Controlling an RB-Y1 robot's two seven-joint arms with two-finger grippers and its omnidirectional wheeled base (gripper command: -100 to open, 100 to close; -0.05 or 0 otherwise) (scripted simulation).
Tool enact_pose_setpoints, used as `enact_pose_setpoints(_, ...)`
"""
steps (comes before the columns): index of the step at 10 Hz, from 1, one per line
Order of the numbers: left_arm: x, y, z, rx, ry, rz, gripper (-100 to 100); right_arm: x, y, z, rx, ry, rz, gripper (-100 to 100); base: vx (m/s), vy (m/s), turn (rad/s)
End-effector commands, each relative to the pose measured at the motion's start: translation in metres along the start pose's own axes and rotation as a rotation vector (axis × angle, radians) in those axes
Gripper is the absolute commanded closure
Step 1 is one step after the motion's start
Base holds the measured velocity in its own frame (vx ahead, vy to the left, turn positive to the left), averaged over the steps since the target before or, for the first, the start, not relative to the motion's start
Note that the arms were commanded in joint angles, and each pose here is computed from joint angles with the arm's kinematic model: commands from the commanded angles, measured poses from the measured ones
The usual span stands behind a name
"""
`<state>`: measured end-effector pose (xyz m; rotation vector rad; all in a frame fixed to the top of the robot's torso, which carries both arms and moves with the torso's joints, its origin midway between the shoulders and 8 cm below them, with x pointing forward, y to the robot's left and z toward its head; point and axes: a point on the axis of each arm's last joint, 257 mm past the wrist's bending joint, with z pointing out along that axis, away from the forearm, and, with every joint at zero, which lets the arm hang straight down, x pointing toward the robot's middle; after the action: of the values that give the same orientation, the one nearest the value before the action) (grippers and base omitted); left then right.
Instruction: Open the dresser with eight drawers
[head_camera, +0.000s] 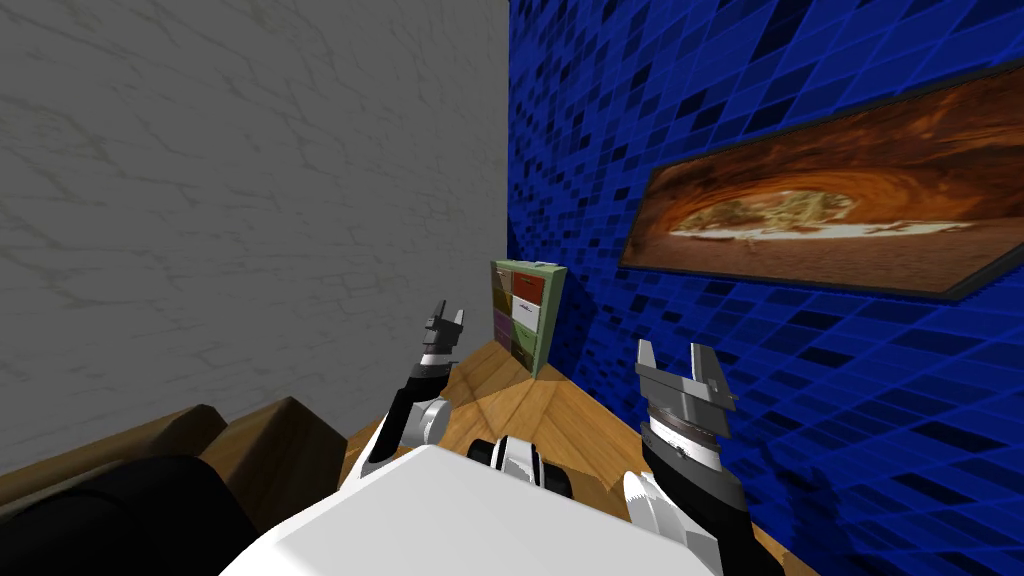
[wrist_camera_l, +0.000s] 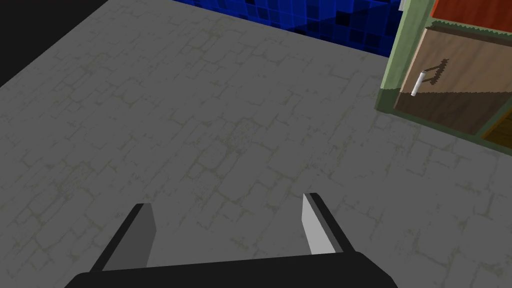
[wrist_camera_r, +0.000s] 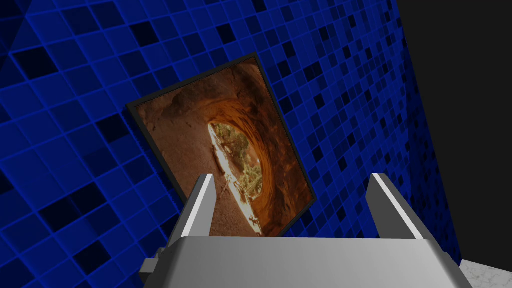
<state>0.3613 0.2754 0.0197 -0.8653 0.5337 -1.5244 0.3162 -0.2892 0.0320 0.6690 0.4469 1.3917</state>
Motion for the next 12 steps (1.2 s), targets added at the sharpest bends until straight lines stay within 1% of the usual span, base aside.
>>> enact_pose_setpoints(1,0.01,0.005,0.001,-0.03,0.071,0.032,-100,0.0,0.0,0.0,0.001,0.0,0.0,0,0.044,-0.004,-0.043)
enact_pose_setpoints(3,0.018,0.011,0.002,-0.058,0.124,0.055,-100,0.0,0.0,0.0,0.001,0.0,0.0,0,0.068,-0.002,-0.054)
enact_pose_setpoints(6,0.028,0.019,0.004,-0.098,0.17,0.071,-100,0.0,0.0,0.0,0.001,0.0,0.0,0,0.102,0.004,-0.064)
enact_pose_setpoints(9,0.035,0.027,0.008,-0.136,0.19,0.075,-100,0.0,0.0,0.0,0.001,0.0,0.0,0,0.113,0.009,-0.077)
enact_pose_setpoints(12,0.04,0.035,0.011,-0.17,0.194,0.07,-100,0.0,0.0,0.0,0.001,0.0,0.0,0,0.12,0.0,-0.074)
